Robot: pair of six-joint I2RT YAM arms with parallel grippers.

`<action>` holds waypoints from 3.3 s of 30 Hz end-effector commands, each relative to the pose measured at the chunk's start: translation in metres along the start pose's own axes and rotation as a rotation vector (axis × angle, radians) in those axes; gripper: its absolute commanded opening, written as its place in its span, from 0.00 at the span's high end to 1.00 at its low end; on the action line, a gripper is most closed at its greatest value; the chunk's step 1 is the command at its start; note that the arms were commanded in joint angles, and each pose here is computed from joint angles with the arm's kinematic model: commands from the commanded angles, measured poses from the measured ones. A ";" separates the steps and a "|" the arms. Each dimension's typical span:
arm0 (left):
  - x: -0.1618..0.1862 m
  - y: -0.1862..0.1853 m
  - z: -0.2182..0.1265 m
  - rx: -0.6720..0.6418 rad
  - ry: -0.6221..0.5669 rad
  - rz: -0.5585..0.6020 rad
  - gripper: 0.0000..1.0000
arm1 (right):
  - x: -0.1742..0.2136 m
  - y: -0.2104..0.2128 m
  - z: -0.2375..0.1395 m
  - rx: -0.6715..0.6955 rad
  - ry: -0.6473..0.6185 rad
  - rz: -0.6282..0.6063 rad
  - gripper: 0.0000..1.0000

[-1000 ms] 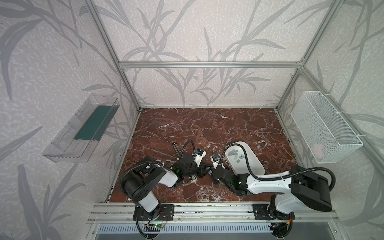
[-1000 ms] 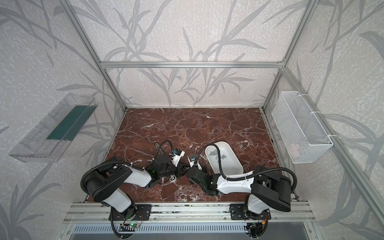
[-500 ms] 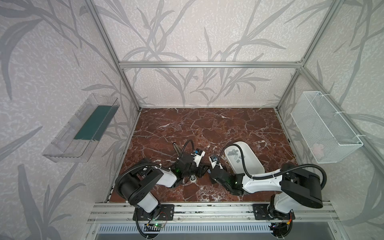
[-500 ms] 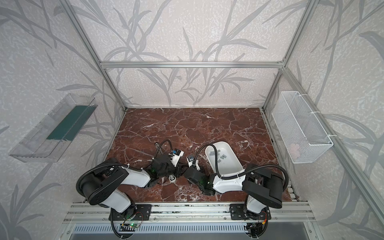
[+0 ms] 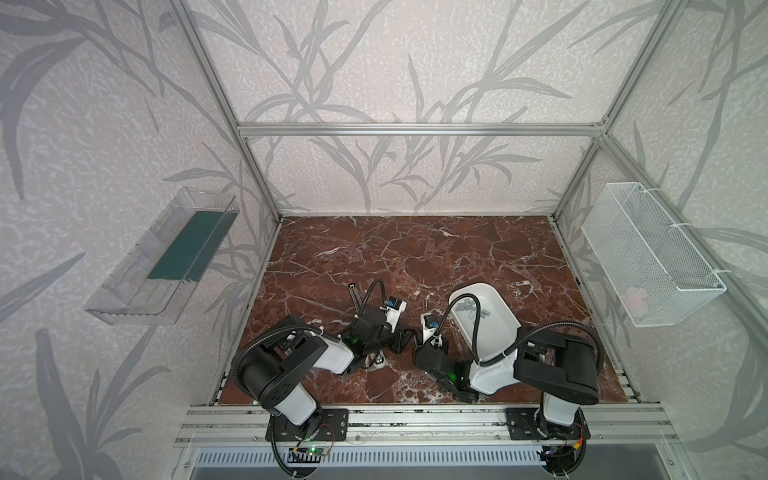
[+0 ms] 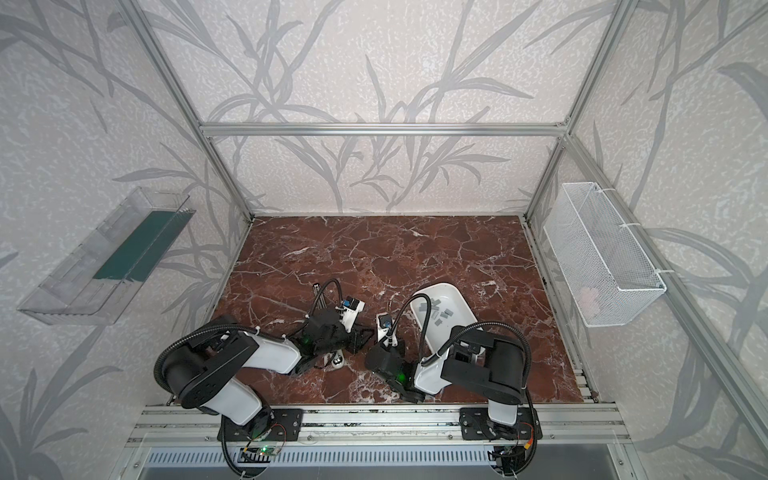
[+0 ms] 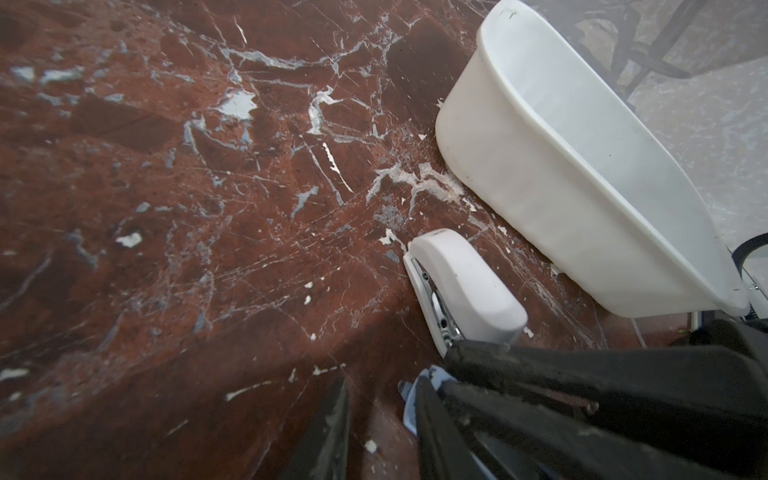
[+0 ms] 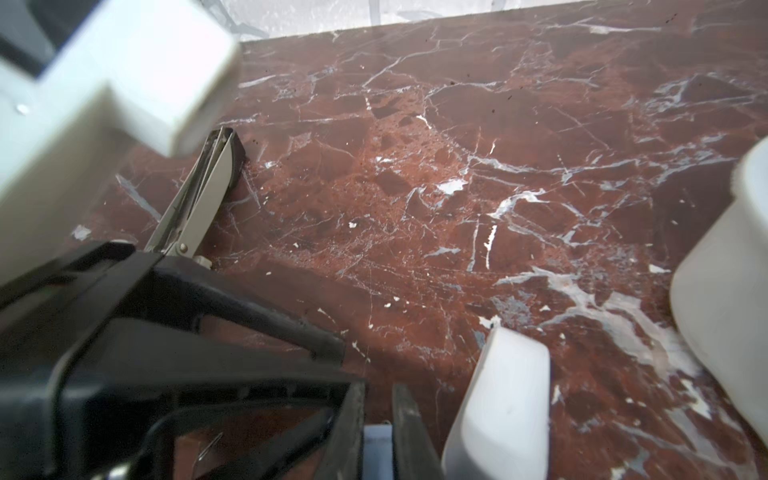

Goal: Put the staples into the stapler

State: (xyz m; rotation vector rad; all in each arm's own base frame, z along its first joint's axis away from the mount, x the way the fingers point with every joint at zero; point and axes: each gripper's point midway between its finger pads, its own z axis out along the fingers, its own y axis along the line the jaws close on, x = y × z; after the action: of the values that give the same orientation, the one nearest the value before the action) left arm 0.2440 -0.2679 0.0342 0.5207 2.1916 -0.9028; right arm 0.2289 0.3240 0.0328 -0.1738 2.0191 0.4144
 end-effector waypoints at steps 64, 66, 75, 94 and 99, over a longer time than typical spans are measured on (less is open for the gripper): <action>-0.036 0.168 -0.138 -0.480 -0.358 -0.730 0.10 | 0.018 0.130 -0.001 -0.316 0.273 -0.364 0.85; -0.035 0.172 -0.140 -0.505 -0.361 -0.742 0.06 | 0.018 0.128 0.000 -0.301 0.278 -0.349 0.86; -0.034 0.185 -0.141 -0.568 -0.371 -0.786 0.00 | 0.021 0.124 0.002 -0.339 0.359 -0.212 0.91; -0.074 0.224 -0.105 -0.414 -0.422 -0.802 0.02 | 0.025 0.120 -0.002 -0.368 0.417 -0.184 0.93; -0.110 0.207 -0.096 -0.233 -0.504 -0.716 0.15 | 0.026 0.120 -0.002 -0.366 0.413 -0.199 0.93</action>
State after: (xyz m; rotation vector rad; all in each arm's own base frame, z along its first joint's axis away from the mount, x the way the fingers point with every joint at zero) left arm 0.3914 -0.0494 0.0496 -0.6926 2.0351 -0.8302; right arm 0.1845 0.4441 0.0420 -0.6848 2.2595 0.6887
